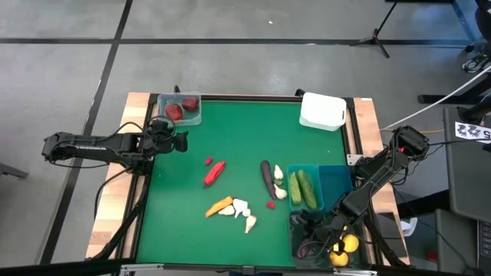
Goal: Sort produce into baskets
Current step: Put the eggplant into the left black bin
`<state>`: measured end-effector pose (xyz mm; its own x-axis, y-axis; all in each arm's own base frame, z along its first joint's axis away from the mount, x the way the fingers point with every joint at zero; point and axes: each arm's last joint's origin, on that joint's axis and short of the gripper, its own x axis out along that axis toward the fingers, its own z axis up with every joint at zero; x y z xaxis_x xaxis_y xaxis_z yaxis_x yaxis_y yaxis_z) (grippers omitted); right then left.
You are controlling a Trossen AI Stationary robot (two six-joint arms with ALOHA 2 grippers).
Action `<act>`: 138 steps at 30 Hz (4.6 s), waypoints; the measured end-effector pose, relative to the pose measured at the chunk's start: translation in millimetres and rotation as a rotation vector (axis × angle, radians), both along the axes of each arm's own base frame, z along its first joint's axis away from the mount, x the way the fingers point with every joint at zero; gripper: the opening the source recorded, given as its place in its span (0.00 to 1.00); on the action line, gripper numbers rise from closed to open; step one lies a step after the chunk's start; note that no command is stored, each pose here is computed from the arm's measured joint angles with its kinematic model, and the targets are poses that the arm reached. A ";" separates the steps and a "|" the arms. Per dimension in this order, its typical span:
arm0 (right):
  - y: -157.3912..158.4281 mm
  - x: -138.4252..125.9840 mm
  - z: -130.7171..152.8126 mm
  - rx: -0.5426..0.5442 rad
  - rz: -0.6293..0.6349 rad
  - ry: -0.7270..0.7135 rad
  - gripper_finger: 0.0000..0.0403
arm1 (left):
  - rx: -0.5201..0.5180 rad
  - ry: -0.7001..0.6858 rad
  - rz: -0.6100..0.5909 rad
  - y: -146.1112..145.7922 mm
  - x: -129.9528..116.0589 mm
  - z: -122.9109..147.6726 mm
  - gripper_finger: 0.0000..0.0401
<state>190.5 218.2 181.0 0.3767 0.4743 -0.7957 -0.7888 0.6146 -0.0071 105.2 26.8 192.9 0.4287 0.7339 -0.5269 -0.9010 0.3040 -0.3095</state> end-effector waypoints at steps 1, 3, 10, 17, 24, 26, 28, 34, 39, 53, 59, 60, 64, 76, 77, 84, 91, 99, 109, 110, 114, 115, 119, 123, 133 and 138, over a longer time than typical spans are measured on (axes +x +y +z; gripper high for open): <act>0.1 -0.1 0.0 0.004 0.003 0.004 0.39 | 0.000 0.000 0.000 0.0 0.0 0.0 0.86; 0.3 -0.3 0.0 0.010 0.008 0.011 0.39 | 0.000 0.000 0.000 0.0 0.0 0.0 0.86; 0.7 -0.7 0.0 0.028 0.001 0.033 0.39 | -0.003 -0.006 0.004 0.0 0.0 0.0 0.86; 1.1 -0.4 0.3 0.034 -0.002 0.030 0.45 | -0.003 -0.006 0.004 0.0 0.0 0.0 0.86; 0.2 2.4 1.1 0.041 -0.039 0.016 0.65 | -0.003 -0.006 0.004 0.0 0.0 0.0 0.86; 0.2 2.6 1.3 0.039 -0.043 0.013 0.69 | -0.004 -0.006 0.004 0.0 0.0 0.0 0.86; 1.2 3.5 3.6 0.044 -0.043 0.009 0.70 | -0.003 -0.006 0.004 0.0 0.0 0.0 0.86; 8.1 11.9 28.6 0.017 -0.049 -0.037 0.67 | -0.004 -0.005 0.004 0.0 0.0 0.0 0.86; 1.1 22.8 65.7 -0.140 -0.083 -0.048 0.64 | -0.004 -0.006 0.004 0.0 0.0 0.0 0.86; -98.8 99.9 139.4 0.020 -1.173 -0.198 0.58 | -0.009 -0.014 0.010 0.0 0.0 0.0 0.86; -147.7 133.3 112.9 0.019 -1.452 -0.130 0.57 | -0.015 -0.023 0.018 0.0 0.0 -0.1 0.86; -154.1 138.9 106.9 0.014 -1.482 -0.119 0.57 | -0.015 -0.024 0.017 0.0 0.0 -0.1 0.86; -173.3 161.0 76.9 -0.029 -1.563 -0.071 0.57 | -0.018 -0.029 0.021 0.0 0.0 -0.1 0.86; -178.5 178.5 -0.2 -0.173 -1.607 0.229 0.57 | -0.041 -0.035 0.017 -0.4 0.0 -0.8 0.86; -178.5 178.6 -3.1 -0.171 -1.604 0.241 0.58 | -0.039 -0.034 0.016 -0.4 0.1 -0.7 0.86; -178.3 175.0 -13.3 -0.138 -1.626 0.263 0.60 | -0.028 -0.013 0.002 -0.4 -0.1 -0.9 0.86; -175.9 172.6 -19.6 -0.116 -1.519 0.342 0.62 | -0.020 0.000 -0.008 -0.4 -0.1 -0.9 0.86; -176.3 180.8 -4.6 -0.147 -1.455 0.252 0.64 | -0.018 0.003 -0.009 -0.4 -0.1 -0.9 0.86; -172.9 172.3 6.9 -0.160 -1.356 0.455 0.64 | -0.019 0.002 -0.009 -0.4 -0.1 -0.9 0.86; -173.0 171.4 7.1 -0.166 -1.357 0.464 0.64 | -0.018 0.002 -0.009 -0.4 -0.1 -0.9 0.86; -171.8 170.4 2.9 -0.131 -1.344 0.495 0.64 | -0.018 0.003 -0.009 -0.4 -0.1 -0.9 0.86; -171.7 170.2 1.3 -0.121 -1.351 0.498 0.64 | -0.018 0.003 -0.009 -0.4 -0.1 -0.9 0.86; -172.6 167.1 -4.3 -0.131 -1.385 0.501 0.64 | -0.015 0.007 -0.012 -0.4 -0.1 -0.8 0.86; -172.9 166.1 -6.3 -0.138 -1.390 0.499 0.64 | -0.010 0.016 -0.018 -0.4 -0.1 -0.9 0.86; -173.0 166.3 -6.3 -0.141 -1.386 0.494 0.41 | -0.008 0.015 -0.016 -0.3 -0.2 -0.8 0.86; -172.7 168.5 -2.7 -0.148 -1.351 0.481 0.29 | -0.008 0.015 -0.015 -0.3 -0.1 -0.8 0.86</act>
